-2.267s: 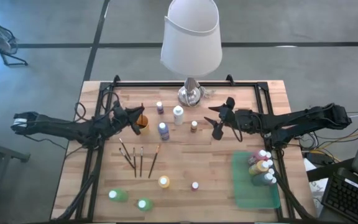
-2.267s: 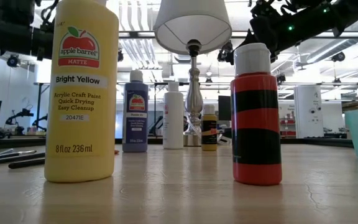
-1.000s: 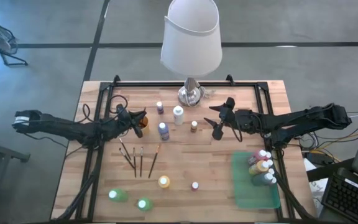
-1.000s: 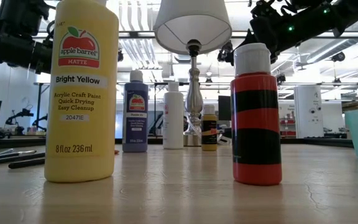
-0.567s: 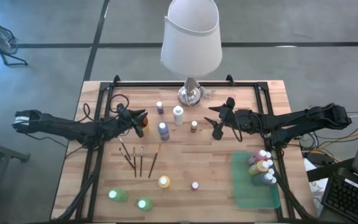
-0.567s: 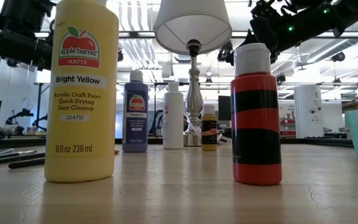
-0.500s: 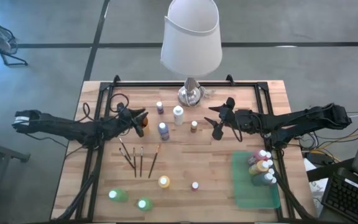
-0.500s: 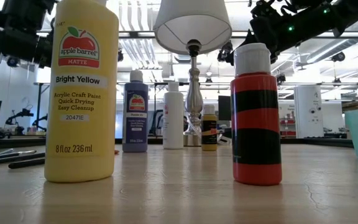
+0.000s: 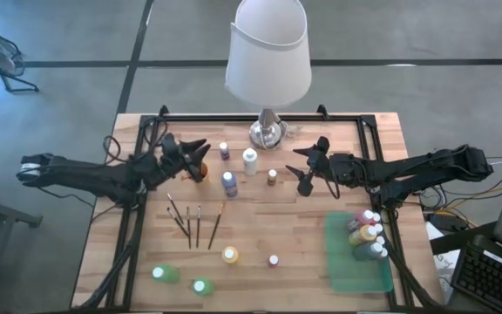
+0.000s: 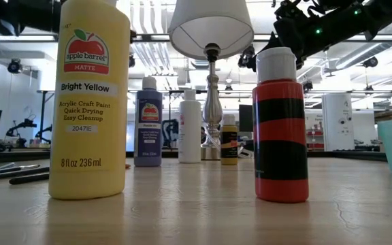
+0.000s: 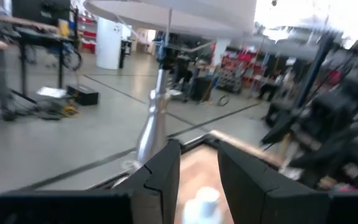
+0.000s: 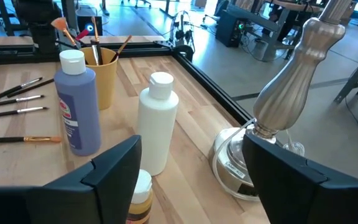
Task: Pick & Place Paint Supplies
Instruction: Put the yellow paint bottle into the green bin
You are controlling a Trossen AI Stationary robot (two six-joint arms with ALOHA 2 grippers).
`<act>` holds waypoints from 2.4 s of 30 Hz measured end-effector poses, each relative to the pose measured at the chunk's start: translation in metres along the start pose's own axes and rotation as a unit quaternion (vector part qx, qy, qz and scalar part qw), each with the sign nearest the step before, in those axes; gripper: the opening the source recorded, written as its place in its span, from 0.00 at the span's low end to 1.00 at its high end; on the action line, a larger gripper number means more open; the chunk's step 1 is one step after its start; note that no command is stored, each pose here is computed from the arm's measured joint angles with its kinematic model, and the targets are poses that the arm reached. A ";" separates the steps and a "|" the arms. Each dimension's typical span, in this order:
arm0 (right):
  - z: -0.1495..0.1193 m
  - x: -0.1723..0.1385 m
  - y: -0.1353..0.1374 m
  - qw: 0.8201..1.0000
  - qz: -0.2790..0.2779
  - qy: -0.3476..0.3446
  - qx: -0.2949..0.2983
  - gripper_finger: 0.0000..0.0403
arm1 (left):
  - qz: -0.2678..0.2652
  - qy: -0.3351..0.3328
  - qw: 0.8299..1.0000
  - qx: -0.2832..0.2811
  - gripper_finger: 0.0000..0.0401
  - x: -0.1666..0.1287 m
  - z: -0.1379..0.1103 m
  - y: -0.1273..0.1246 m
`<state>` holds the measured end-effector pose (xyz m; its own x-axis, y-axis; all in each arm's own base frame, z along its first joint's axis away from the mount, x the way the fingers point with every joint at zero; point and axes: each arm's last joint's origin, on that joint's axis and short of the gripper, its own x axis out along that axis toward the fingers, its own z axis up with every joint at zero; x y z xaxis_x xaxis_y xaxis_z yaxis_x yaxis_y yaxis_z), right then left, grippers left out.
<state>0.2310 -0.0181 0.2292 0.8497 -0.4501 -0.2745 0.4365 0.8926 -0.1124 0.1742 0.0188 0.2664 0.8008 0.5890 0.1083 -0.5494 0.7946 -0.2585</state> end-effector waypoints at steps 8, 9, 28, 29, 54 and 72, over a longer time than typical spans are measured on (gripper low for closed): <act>0.000 0.000 0.000 1.000 0.000 0.000 0.016 0.76 | -0.029 0.001 0.999 -0.030 0.29 0.001 0.003 -0.003; 0.000 0.000 0.000 1.000 0.000 0.000 0.020 0.76 | -0.036 0.003 0.999 -0.020 0.29 0.001 0.003 -0.003; 0.012 0.000 0.002 0.993 0.044 -0.024 0.110 0.86 | -0.072 -0.048 0.992 0.097 0.28 0.007 0.008 -0.011; 0.013 0.000 0.002 0.992 0.045 -0.029 0.115 0.85 | -0.068 -0.047 0.992 0.098 0.28 0.008 0.008 -0.011; 0.008 0.029 0.020 0.989 0.083 0.098 0.076 0.64 | -0.001 -0.033 0.984 0.176 0.28 0.012 0.002 -0.006; 0.061 0.086 0.018 0.926 0.124 0.354 -0.045 0.66 | -0.002 0.035 0.985 0.171 0.28 0.014 -0.014 -0.004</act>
<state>0.3299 -0.0423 0.2623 0.5004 -0.1312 -0.8558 0.2003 0.9792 -0.0330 0.1910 0.0214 0.2554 0.8107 0.5842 0.0396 -0.5853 0.8066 0.0823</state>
